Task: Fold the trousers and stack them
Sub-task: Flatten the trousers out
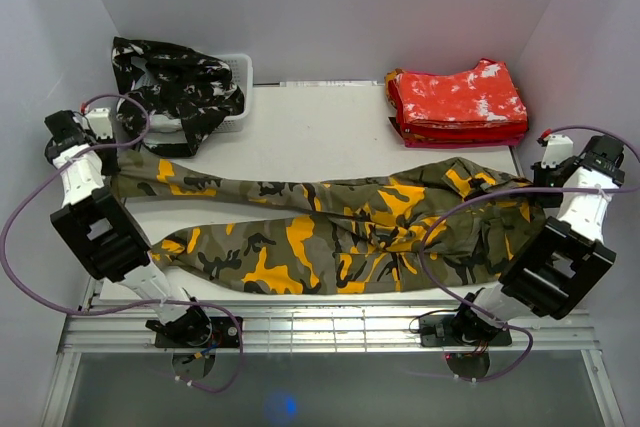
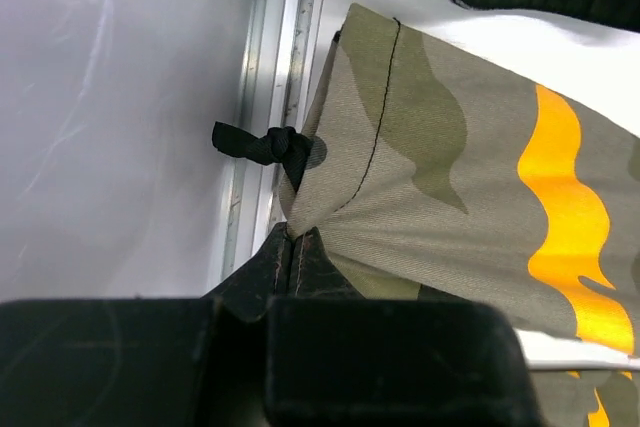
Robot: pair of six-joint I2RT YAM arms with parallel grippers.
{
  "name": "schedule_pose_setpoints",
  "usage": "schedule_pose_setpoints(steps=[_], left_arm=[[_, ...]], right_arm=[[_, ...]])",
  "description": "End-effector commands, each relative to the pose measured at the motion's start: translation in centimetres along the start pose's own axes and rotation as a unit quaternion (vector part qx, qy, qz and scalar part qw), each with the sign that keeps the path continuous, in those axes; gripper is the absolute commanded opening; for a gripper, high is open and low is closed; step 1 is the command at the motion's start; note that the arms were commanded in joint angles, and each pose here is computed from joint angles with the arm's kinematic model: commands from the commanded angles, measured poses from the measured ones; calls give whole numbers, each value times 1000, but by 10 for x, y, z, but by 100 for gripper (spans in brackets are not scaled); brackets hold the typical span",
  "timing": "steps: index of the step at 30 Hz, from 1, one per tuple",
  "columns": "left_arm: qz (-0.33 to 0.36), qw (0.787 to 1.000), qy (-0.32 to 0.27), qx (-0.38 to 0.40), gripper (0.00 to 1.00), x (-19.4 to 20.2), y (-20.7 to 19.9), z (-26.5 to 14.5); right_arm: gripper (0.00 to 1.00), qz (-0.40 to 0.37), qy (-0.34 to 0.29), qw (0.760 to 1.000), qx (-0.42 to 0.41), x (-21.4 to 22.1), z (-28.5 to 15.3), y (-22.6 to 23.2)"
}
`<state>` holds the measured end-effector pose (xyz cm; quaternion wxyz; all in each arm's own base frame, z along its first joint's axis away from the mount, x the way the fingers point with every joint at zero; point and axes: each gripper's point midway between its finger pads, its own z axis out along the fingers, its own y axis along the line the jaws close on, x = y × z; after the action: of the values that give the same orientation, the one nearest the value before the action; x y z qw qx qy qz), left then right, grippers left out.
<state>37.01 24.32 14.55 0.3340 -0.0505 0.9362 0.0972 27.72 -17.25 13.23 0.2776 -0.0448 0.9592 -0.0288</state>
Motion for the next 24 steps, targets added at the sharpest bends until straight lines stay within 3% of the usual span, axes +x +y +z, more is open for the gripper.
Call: schedule_pose_setpoints(steps=[1,6,9,10,13,15,18,20,24], left_arm=[[-10,1000,1,-18,5,-7,18,17],[-11,999,38,19,8,16,-1,27],[15,997,70,30,22,42,-9,25],[22,996,75,34,35,45,-12,21],[37,995,82,45,52,58,-20,13],[45,996,54,51,67,47,-26,-2],[50,996,15,76,68,28,-44,-25],[72,990,-4,117,68,21,-64,-37],[103,974,41,199,66,54,-103,-60]], right_arm=[[8,-2,-41,999,32,-28,-3,-25],[13,11,-15,1000,23,-23,8,-21],[33,7,-3,999,47,-20,5,-29],[51,5,-1,998,62,-20,2,-34],[75,3,-7,996,83,-26,-5,-39],[79,6,-22,995,97,-34,-13,-40],[80,-11,-53,995,87,-49,-23,-30],[73,-38,-70,996,42,-56,-28,-7],[70,-142,-61,987,-43,-51,-19,48]])
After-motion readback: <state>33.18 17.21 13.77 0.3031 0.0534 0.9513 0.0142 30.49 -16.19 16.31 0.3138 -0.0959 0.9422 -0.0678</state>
